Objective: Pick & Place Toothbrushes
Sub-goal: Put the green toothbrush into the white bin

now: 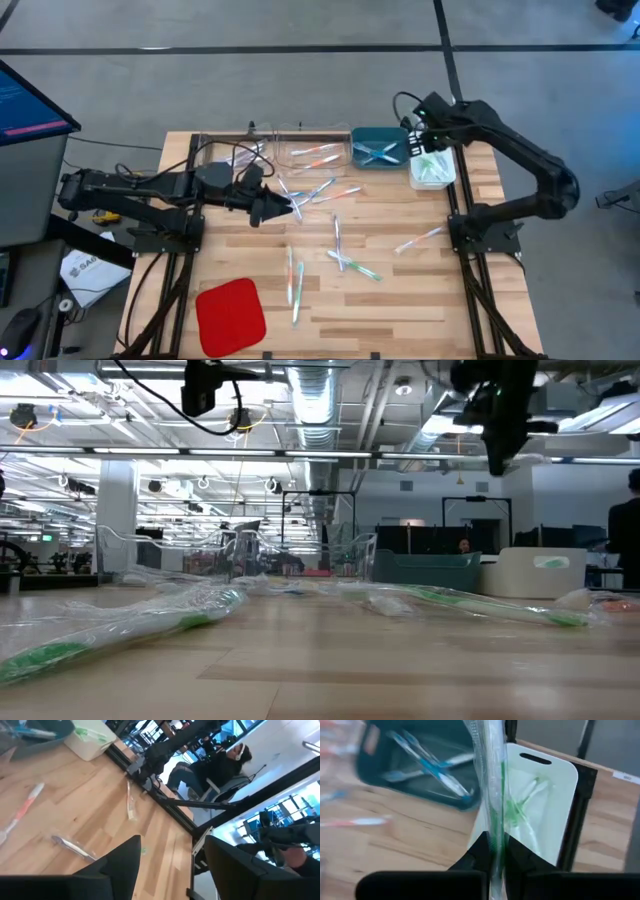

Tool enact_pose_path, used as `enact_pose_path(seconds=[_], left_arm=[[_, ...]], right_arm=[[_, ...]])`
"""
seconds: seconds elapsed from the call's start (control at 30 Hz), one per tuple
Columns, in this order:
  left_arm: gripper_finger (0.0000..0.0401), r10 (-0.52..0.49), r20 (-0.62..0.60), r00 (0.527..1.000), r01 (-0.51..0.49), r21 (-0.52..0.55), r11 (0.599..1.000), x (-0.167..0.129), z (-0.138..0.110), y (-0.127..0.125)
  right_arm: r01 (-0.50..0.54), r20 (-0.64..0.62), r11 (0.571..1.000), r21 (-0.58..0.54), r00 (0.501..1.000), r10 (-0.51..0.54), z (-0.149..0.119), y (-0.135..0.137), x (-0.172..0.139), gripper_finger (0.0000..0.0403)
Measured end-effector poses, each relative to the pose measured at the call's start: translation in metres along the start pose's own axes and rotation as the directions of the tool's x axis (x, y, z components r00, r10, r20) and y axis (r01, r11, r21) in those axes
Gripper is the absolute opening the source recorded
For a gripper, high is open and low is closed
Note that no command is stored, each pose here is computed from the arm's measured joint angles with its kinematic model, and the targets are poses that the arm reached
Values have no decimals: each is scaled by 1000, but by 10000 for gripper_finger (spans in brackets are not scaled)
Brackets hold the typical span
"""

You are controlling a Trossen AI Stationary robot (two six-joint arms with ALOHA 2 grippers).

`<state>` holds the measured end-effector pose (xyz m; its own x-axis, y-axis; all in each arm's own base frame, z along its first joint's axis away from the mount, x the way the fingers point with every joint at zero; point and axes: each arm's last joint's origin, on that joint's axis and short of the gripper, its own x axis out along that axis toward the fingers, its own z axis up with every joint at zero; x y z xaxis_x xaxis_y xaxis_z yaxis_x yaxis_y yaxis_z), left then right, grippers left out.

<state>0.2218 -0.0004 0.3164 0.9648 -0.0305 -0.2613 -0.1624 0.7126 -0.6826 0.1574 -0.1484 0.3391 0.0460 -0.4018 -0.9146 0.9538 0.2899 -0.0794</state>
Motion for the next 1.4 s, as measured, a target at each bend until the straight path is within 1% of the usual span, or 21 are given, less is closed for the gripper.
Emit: enact_pose_path(seconds=[0.17, 0.23, 0.3, 0.4, 0.53, 0.67, 0.73, 0.93, 1.0, 1.03, 1.17, 1.3, 1.4], left_arm=[[214, -1, 2, 1000, 1, 44, 999, 0, 0, 0], [214, 0, 3, 1000, 0, 52, 999, 0, 0, 0], [214, 2, 5, 1000, -2, 61, 998, 0, 1, 1], [214, -9, -7, 1000, 10, 59, 998, 0, 2, 2], [214, -17, -16, 1000, 18, 58, 998, 0, 4, 4], [214, -2, 0, 1000, 2, 59, 998, -1, 7, 7], [214, 10, 11, 1000, -10, 55, 998, -1, 10, 10], [214, 32, 34, 999, -34, 57, 998, -2, 15, 16], [214, 36, 38, 999, -38, 55, 998, -2, 16, 17], [214, 35, 37, 999, -37, 55, 998, -2, 16, 17], [214, 25, 28, 999, -26, 55, 998, -2, 16, 16], [214, 21, 23, 1000, -22, 56, 998, -2, 15, 16], [214, 10, 12, 1000, -10, 55, 998, -2, 15, 15]], right_arm=[[66, -107, 994, -83, 991, -74, 18, 2, 35, 16], [75, -125, 992, -99, 988, -87, 24, 2, 47, 16], [71, -120, 993, -91, 989, -81, 27, 3, 58, 16], [71, -135, 994, -83, 987, -81, 20, -1, 75, 16], [96, -167, 995, -30, 981, -99, -5, -14, 91, 16], [83, -149, 996, 29, 986, -78, -26, -27, 101, 16], [74, -132, 997, 27, 989, -69, -31, -28, 107, 16], [89, -173, 996, 10, 981, -86, -33, -23, 126, 16], [108, -201, 994, -3, 974, -106, -33, -22, 136, 16], [124, -221, 992, -16, 967, -124, -34, -21, 140, 16], [133, -246, 990, -38, 959, -138, -32, -18, 151, 16], [130, -234, 991, -33, 963, -134, -30, -17, 155, 16], [121, -198, 993, 2, 973, -118, -26, -18, 154, 16]])
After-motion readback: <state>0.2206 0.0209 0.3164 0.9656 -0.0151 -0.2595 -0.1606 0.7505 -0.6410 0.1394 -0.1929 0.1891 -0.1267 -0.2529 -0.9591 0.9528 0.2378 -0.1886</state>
